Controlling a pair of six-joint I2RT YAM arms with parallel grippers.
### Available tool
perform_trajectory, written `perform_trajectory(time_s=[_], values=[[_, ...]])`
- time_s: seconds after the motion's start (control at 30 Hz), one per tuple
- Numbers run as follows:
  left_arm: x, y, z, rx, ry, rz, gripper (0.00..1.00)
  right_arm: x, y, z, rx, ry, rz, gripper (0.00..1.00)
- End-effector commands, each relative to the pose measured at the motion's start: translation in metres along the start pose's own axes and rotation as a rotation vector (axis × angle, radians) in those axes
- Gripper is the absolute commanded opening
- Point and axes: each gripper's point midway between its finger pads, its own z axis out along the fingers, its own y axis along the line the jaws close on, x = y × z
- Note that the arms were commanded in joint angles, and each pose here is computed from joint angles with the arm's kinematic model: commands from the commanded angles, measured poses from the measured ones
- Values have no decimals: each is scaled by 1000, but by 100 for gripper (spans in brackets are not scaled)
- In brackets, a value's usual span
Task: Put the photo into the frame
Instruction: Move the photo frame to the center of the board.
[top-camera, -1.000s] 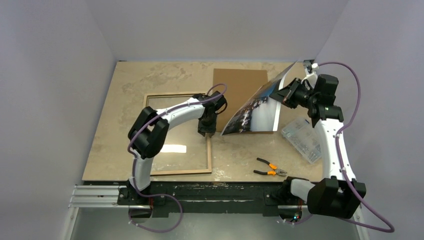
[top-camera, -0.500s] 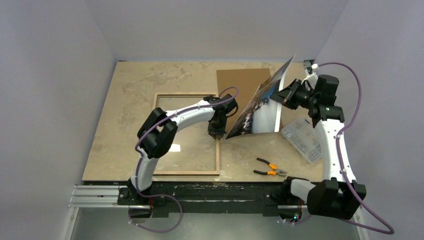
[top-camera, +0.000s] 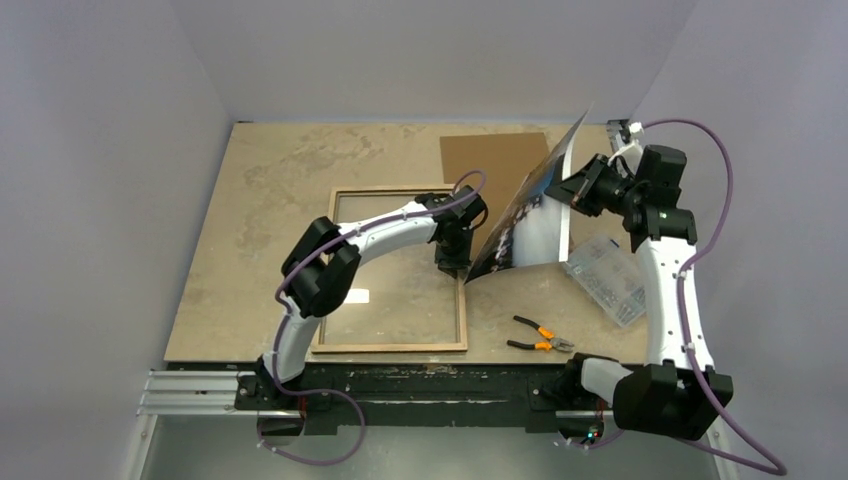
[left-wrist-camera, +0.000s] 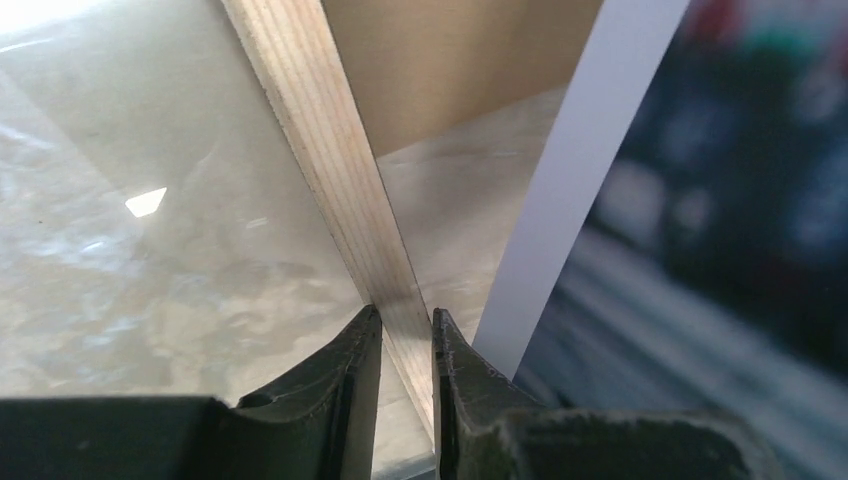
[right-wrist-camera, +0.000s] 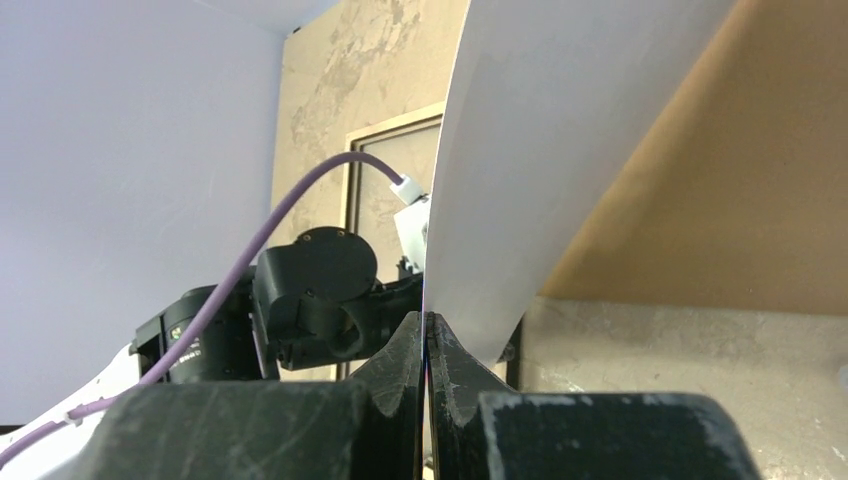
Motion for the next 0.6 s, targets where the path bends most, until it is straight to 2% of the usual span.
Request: perform_trajectory(time_s=[0.0, 0.07, 0.13, 0.23, 0.33, 0.47, 0.57], values=[[-10, -49, -9, 154, -30, 49, 10, -17, 22, -21, -9, -63, -98, 0], [-9, -45, -9, 137, -31, 51, 11, -17, 23, -23, -7, -63, -107, 0], [-10, -42, -15, 121, -44, 60, 22, -17, 25, -25, -9, -64, -112, 0], [-15, -42, -34, 122, -78, 69, 44, -16, 28, -26, -19, -57, -116, 0], [-20, -47, -55, 165, -108, 74, 57, -17, 33, -29, -32, -55, -127, 0], [-28, -48, -85, 236, -146, 52, 62, -16, 41, -32, -59, -44, -140, 0], [-34, -38, -100, 312, -169, 5, 62, -12, 44, -31, -93, -26, -141, 0]])
